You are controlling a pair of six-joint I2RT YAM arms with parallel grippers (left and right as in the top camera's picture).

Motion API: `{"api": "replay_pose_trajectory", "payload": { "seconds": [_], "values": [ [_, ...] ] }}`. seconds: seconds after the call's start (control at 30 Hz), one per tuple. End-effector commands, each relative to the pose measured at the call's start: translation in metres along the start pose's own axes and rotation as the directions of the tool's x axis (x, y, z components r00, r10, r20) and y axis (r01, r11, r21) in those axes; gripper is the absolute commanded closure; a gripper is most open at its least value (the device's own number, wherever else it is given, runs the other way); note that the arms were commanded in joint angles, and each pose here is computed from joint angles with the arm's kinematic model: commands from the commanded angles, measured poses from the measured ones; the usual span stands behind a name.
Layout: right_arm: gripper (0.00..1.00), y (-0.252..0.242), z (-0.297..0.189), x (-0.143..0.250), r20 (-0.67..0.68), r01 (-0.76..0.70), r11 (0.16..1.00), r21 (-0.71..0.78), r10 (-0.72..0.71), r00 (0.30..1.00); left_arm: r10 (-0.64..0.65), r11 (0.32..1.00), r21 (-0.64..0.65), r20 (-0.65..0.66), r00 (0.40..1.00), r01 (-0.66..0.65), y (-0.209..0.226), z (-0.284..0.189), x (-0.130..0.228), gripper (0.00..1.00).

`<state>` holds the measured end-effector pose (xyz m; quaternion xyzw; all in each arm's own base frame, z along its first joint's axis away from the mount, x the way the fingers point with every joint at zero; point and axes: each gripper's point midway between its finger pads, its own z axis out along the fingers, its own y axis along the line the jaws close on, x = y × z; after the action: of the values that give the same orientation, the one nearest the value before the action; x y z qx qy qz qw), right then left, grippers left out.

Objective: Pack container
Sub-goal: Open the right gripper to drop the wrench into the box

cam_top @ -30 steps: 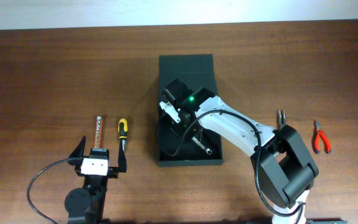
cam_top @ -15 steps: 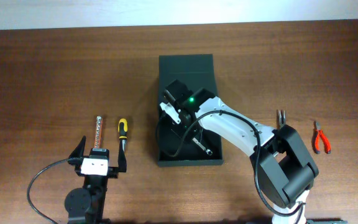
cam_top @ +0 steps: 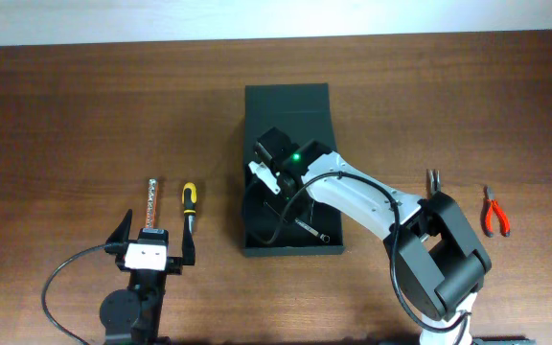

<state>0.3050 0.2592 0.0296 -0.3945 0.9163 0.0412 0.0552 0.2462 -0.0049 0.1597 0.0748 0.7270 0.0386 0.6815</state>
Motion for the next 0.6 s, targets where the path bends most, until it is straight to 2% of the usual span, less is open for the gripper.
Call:
{"api": "replay_pose_trajectory", "payload": {
  "seconds": [0.0, 0.07, 0.13, 0.2, 0.4, 0.57],
  "values": [
    [0.21, 0.002, 0.004, 0.002, -0.007, -0.006, 1.0, -0.007, 0.006, 1.0, 0.012, 1.0, -0.007, -0.003, 1.0, -0.012, 0.001, 0.0, 0.001, 0.01],
    [0.08, 0.002, 0.001, -0.002, 0.001, -0.011, 1.0, -0.006, 0.011, 1.0, 0.013, 1.0, -0.007, -0.003, 1.0, -0.013, 0.001, 0.0, 0.001, 0.01],
    [0.0, -0.004, -0.007, -0.01, 0.021, -0.051, 0.999, 0.018, 0.05, 0.999, 0.012, 1.0, -0.007, -0.003, 1.0, -0.012, 0.001, 0.0, 0.001, 0.01],
    [0.01, -0.013, -0.022, -0.021, 0.049, -0.096, 0.995, 0.039, 0.094, 0.994, 0.013, 1.0, -0.007, -0.003, 1.0, -0.013, 0.001, 0.0, 0.001, 0.01],
    [0.01, -0.058, -0.126, -0.063, 0.189, -0.213, 0.976, 0.053, 0.2, 0.961, 0.012, 1.0, -0.007, -0.003, 1.0, -0.012, 0.001, 0.0, 0.001, 0.01],
    [0.01, -0.11, -0.221, -0.053, 0.305, -0.411, 0.905, 0.107, 0.363, 0.88, 0.012, 1.0, -0.007, -0.003, 1.0, -0.012, 0.001, 0.0, 0.001, 0.01]
  ]
}}
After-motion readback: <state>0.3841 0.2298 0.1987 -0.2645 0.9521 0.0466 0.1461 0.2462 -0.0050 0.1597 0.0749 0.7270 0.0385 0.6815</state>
